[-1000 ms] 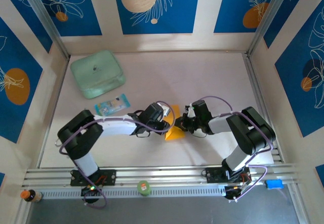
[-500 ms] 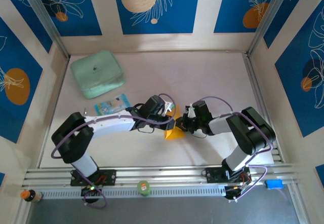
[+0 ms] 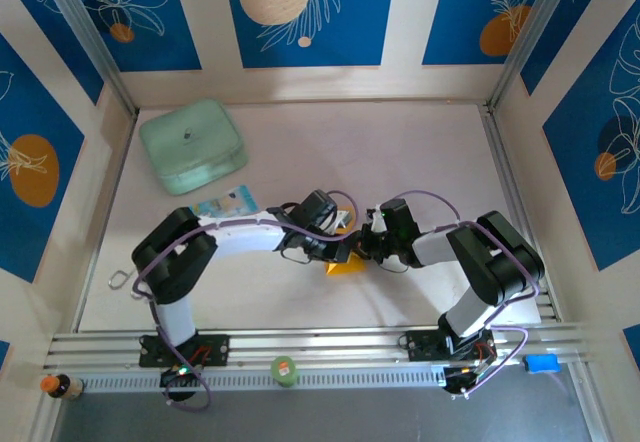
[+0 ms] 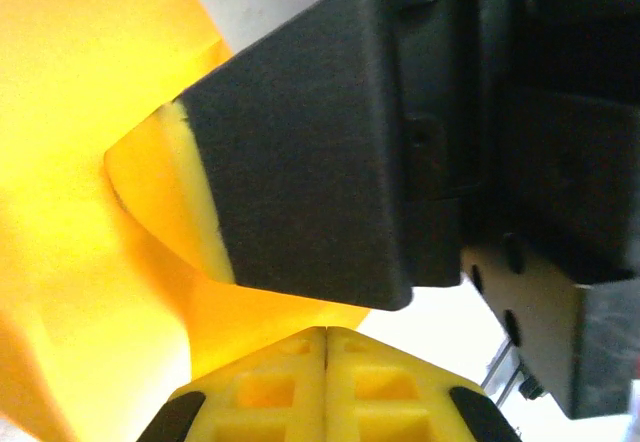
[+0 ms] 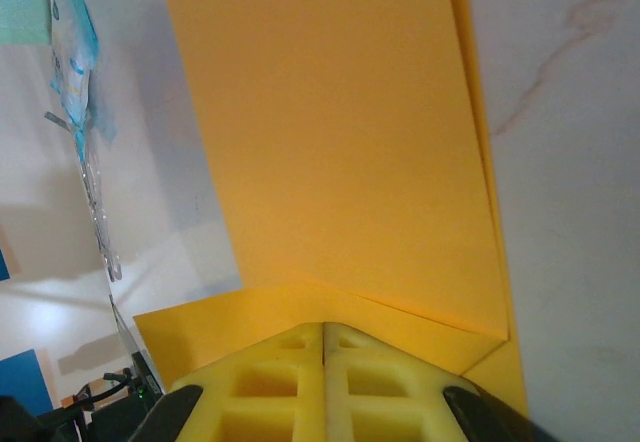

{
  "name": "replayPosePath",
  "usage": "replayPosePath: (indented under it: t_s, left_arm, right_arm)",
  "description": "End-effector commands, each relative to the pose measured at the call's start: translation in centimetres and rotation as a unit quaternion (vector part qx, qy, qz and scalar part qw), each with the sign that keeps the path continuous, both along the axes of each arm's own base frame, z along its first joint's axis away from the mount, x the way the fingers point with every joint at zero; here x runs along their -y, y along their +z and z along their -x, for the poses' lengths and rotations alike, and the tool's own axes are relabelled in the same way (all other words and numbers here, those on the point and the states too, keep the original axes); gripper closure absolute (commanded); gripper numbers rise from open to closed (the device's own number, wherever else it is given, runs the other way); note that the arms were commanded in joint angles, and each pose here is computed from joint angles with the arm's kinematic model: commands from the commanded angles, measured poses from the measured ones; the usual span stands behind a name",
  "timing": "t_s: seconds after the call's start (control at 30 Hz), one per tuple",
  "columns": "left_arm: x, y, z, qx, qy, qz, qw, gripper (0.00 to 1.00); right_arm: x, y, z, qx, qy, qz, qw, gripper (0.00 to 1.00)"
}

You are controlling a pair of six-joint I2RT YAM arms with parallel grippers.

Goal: Fold a paper plane with a square sheet of paper (pick it up from the middle)
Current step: Fold the triangle a second time at the center of the table.

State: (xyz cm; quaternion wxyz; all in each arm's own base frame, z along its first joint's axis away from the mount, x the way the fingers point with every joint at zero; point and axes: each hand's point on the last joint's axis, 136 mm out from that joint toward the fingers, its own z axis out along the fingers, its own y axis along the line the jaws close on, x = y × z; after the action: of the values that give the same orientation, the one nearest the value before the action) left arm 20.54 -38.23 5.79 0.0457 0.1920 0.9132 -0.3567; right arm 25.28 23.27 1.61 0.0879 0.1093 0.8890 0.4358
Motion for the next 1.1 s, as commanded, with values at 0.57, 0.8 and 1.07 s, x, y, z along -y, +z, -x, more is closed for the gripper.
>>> replayPosePath:
  t_s: [0.57,0.8,1.07]
  left_arm:
    - [-1.7,-2.8,1.1,-0.026,-0.006,-0.047,0.999,0.92]
    - [-2.0,-3.2,1.4,-0.030,-0.007,-0.051,0.998,0.91]
    - [-2.0,-3.5,1.8,-0.043,-0.007,-0.045,0.998,0.91]
  right_arm:
    - [1.5,-2.8,1.8,-0.049,-0.009,0.043,0.998,1.00]
    - [1.8,-2.9,1.8,-0.051,-0.011,0.044,0.998,1.00]
    - [1.9,-3.1,1.9,-0.053,-0.011,0.048,0.997,1.00]
